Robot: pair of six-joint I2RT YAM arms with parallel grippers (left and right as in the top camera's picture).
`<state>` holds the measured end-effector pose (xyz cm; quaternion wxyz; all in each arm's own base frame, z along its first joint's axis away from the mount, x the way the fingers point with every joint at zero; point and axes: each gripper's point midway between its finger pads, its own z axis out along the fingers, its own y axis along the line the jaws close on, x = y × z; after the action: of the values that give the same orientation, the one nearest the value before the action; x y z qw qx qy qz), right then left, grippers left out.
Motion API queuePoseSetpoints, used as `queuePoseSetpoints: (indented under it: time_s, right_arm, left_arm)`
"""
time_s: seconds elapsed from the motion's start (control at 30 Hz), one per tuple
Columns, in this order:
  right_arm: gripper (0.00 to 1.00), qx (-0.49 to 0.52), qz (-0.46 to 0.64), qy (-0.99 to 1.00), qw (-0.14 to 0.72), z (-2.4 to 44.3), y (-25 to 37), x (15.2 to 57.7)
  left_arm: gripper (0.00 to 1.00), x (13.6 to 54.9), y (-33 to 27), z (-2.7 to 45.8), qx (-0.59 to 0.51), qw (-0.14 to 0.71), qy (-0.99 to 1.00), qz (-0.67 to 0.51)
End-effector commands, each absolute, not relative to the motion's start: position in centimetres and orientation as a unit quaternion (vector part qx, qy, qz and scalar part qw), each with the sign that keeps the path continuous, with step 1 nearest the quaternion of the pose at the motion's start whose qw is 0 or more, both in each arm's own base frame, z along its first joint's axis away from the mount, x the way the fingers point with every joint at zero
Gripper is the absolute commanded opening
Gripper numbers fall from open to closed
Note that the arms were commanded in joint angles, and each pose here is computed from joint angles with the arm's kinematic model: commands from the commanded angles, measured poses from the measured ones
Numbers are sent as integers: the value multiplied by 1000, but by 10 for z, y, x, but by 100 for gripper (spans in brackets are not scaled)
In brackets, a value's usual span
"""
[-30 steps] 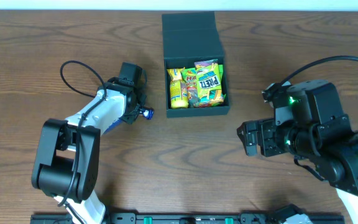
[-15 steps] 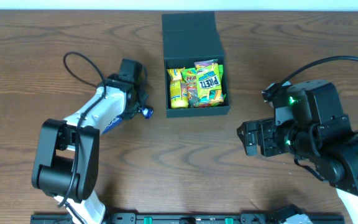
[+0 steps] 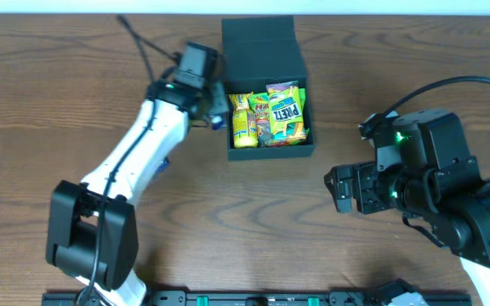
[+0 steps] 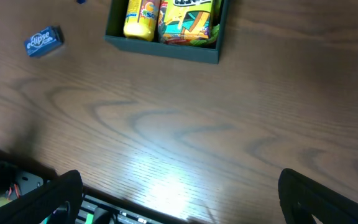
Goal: Pack container
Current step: 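Lower the Dairy Milk bar into the box and release it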
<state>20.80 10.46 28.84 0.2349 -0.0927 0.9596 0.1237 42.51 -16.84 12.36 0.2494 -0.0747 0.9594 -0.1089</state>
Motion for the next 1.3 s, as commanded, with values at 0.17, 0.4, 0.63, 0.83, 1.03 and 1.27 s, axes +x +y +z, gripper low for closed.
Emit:
queuePoseSetpoints:
  time_s: [0.17, 0.4, 0.63, 0.83, 1.03, 1.27]
  right_arm:
    - [99, -93, 123, 958, 241, 292, 103, 209]
    - [99, -93, 123, 958, 240, 292, 103, 209]
    - [99, -93, 123, 958, 241, 292, 103, 209]
    - [99, -93, 123, 958, 241, 292, 103, 209]
    - [99, -93, 123, 958, 241, 292, 103, 209]
    - [99, -93, 123, 958, 241, 292, 103, 209]
  left_arm:
    - [6, 397, -250, 149, 76, 281, 947, -134]
    - [6, 394, -273, 139, 94, 282, 944, -143]
    - [6, 401, -280, 127, 83, 282, 944, -149]
    - [6, 404, -281, 116, 79, 277, 946, -145]
    - [6, 407, -281, 103, 78, 270, 949, -140]
    - [27, 409, -281, 100, 77, 270, 950, -137]
